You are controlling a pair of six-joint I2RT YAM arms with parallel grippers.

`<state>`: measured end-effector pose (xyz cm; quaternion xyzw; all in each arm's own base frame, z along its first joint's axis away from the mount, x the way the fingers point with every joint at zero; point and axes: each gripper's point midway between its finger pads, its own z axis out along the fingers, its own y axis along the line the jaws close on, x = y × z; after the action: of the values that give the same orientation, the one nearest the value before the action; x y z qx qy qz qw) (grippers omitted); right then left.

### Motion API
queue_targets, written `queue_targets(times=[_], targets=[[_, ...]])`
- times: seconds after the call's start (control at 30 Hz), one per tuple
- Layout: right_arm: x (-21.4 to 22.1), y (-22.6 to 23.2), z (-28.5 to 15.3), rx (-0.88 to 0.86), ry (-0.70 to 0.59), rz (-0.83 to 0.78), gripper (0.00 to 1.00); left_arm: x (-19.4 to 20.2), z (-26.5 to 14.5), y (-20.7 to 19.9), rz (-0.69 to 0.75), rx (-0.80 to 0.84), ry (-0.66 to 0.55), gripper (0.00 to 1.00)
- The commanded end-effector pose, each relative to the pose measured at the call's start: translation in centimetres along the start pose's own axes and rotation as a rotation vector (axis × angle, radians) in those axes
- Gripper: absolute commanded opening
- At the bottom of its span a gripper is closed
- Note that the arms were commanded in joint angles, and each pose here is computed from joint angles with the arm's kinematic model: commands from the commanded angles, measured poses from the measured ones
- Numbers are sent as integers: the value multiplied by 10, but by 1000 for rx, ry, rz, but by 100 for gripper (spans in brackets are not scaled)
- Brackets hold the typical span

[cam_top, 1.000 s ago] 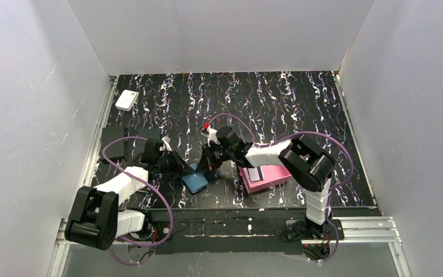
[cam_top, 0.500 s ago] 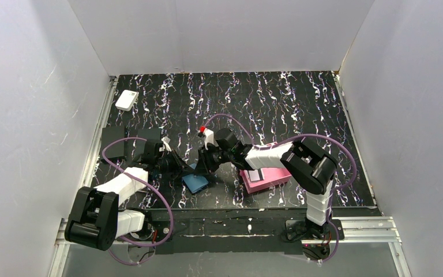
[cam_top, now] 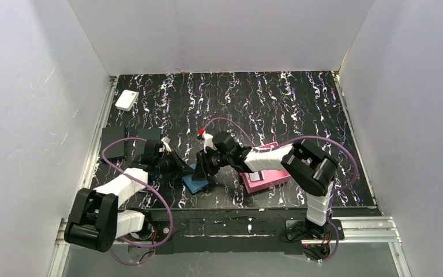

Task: Put the credit cards into the card holder
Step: Close the card holder at the center of the board.

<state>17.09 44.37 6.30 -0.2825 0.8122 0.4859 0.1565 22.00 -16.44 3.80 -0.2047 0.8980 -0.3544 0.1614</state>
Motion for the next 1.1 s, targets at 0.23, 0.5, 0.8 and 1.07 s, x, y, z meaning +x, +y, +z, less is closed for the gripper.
queue_targets(times=[0.23,0.5,0.8,1.07], targets=[[-12,-5,-17,141,-4,-179,48,23,0,52,-27,-192,40,1],[-26,-3,-32,217,-17,-201,52,22,-1,47,-19,-182,42,0],[-41,-8,-52,354,-37,-164,56,23,-2,49,-21,-185,41,0],[-45,1,-42,352,-27,-215,52,22,-1,50,-23,-189,43,0]])
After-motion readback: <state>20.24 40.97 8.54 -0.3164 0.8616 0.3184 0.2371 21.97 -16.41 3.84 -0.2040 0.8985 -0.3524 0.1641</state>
